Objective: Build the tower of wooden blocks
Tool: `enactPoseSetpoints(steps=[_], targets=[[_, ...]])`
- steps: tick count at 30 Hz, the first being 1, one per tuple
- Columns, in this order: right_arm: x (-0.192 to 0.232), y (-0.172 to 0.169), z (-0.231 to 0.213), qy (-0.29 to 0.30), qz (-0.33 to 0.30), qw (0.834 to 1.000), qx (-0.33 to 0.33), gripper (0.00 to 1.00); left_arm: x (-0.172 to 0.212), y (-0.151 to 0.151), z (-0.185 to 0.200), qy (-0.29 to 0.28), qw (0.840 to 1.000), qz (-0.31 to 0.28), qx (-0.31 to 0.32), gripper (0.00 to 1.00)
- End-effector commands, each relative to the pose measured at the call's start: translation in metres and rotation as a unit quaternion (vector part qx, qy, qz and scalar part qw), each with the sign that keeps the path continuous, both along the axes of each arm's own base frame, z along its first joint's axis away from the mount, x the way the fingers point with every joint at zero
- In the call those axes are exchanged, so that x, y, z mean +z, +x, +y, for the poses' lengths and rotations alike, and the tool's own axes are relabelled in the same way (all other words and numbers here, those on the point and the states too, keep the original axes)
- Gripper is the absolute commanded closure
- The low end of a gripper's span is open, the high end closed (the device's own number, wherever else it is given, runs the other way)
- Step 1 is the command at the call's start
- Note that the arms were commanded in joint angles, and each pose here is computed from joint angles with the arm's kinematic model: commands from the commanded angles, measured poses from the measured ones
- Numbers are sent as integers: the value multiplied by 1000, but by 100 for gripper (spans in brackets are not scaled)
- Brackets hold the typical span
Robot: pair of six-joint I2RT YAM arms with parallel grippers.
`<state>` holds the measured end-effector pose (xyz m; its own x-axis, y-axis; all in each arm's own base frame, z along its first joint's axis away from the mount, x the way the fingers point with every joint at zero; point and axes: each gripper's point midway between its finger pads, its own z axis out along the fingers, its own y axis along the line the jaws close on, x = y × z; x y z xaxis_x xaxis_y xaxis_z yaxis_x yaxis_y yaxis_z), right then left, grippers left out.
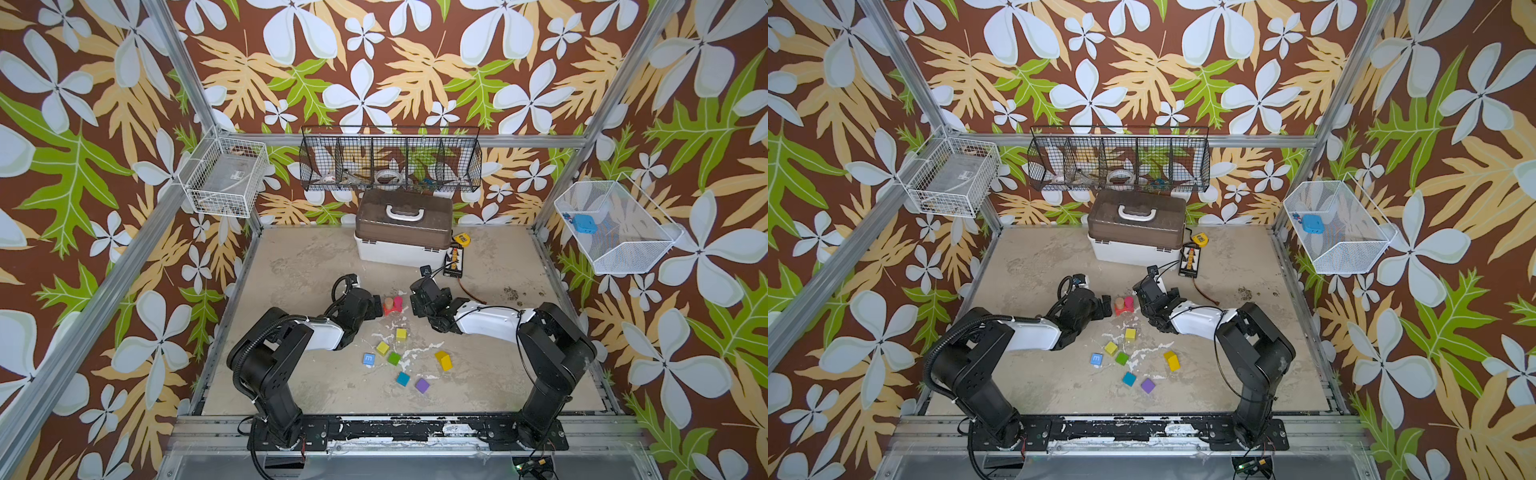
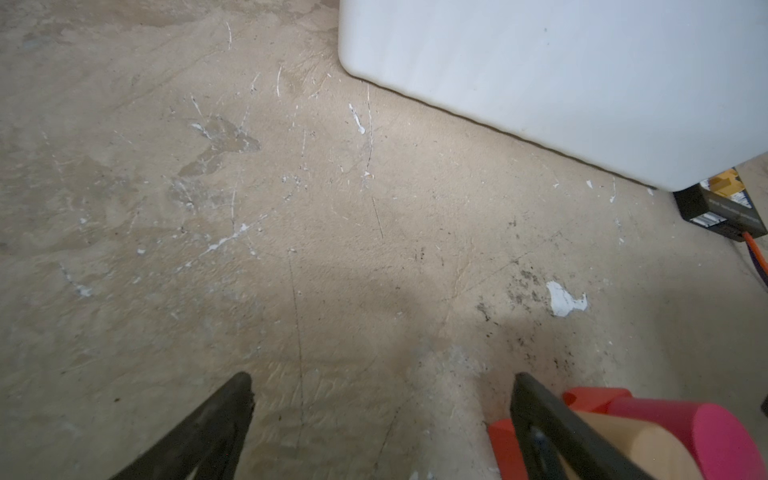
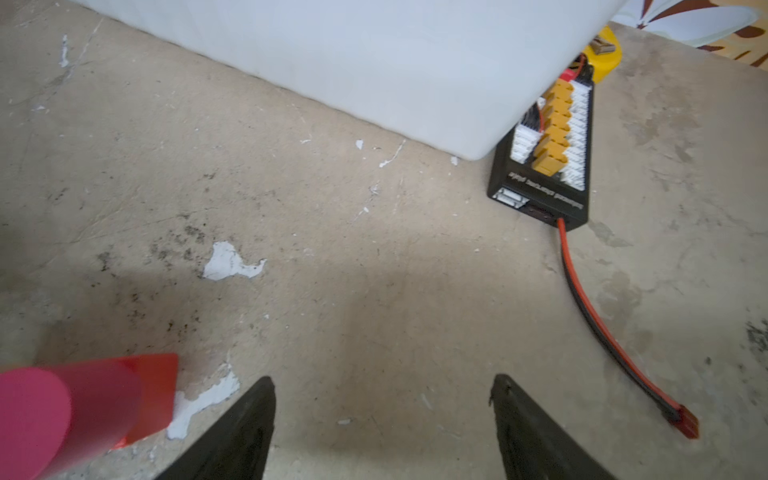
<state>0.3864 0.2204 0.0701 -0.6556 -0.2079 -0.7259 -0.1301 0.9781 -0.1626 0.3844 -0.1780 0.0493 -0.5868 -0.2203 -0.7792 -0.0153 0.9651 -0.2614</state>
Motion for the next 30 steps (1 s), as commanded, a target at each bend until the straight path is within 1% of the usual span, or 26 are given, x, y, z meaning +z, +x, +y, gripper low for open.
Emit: enactPoseSetpoints(steps=[1, 17, 30], targets=[[-1, 0, 15, 16, 8, 1000, 25, 19, 3, 4, -2, -2, 1000, -7, 1, 2], [-2, -2, 36, 48, 23, 997, 54, 21, 5, 3, -5, -10, 1000, -6, -5, 2], [-1, -1, 48, 50, 28, 996, 61, 22, 7, 2, -6, -13, 1000, -8, -9, 2]])
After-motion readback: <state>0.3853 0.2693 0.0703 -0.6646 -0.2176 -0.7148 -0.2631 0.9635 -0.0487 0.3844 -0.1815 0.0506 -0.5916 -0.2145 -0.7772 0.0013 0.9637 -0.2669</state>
